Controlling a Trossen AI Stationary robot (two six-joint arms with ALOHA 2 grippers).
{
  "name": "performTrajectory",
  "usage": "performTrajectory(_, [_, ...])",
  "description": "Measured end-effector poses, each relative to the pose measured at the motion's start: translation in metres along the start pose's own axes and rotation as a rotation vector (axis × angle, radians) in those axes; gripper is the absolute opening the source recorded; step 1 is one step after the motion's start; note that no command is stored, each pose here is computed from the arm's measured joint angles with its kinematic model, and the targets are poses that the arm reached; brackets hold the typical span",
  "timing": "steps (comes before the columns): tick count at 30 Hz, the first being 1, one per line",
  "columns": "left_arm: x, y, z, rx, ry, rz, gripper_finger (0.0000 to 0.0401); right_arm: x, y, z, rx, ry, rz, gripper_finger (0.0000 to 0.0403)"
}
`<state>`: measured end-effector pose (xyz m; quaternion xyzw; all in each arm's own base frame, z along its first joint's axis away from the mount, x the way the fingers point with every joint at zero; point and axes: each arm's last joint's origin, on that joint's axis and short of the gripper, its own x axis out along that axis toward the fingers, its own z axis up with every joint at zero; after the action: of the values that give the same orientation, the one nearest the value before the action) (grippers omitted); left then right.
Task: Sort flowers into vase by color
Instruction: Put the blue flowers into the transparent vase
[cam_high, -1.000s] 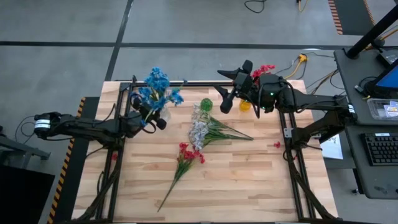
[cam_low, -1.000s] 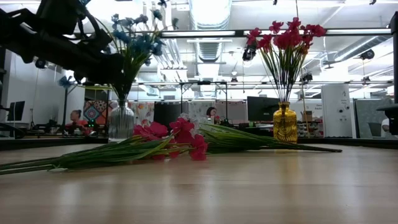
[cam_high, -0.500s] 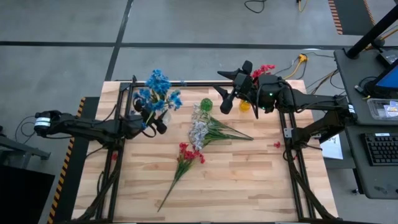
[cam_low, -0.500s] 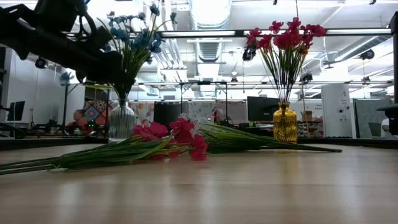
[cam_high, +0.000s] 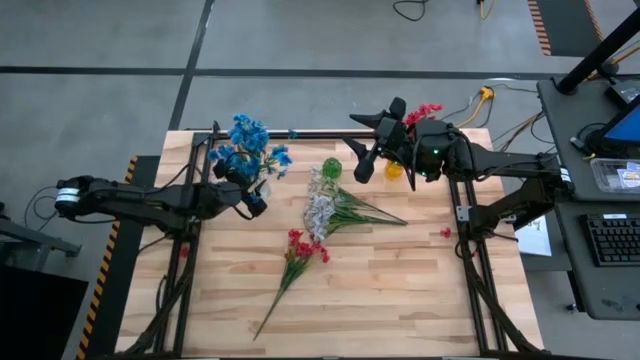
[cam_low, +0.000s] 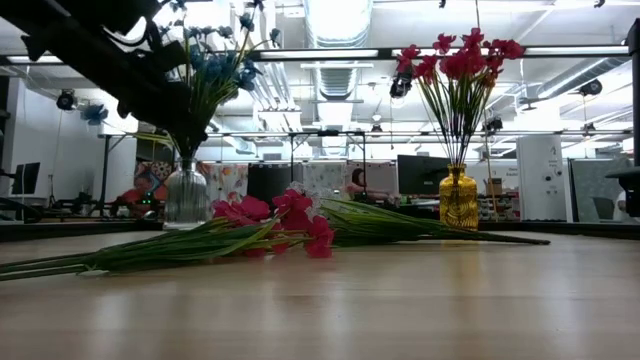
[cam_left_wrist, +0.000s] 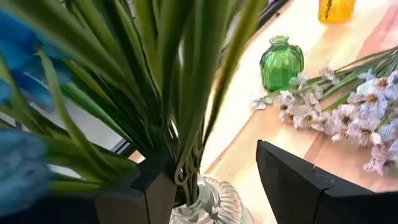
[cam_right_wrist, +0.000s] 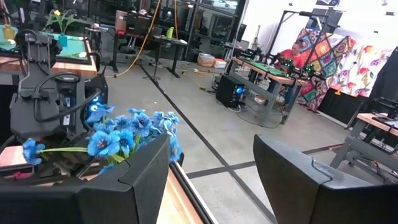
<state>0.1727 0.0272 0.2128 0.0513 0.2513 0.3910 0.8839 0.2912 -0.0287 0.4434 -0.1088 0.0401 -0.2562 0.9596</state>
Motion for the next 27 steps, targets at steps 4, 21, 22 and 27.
performTrajectory(4, [-0.0013, -0.0001, 0.0036, 0.000, -0.008, -0.004, 0.0196, 0.0000, 0.0000, 0.0000, -0.004, 0.000, 0.000, 0.0224])
performTrajectory(21, [-0.0067, -0.0017, 0.0009, 0.071, 0.055, -0.042, 0.0196, 0.0000, 0.0000, 0.0000, -0.015, 0.000, 0.000, 0.0224])
performTrajectory(22, [-0.0075, -0.0017, 0.0009, 0.085, 0.060, -0.043, 0.0196, 0.0000, 0.0000, 0.0000, -0.015, 0.000, 0.000, 0.0224])
performTrajectory(27, [-0.0101, 0.0004, 0.0038, 0.110, 0.082, -0.042, 0.0205, 0.0000, 0.0000, 0.0000, -0.015, 0.000, 0.000, 0.0224])
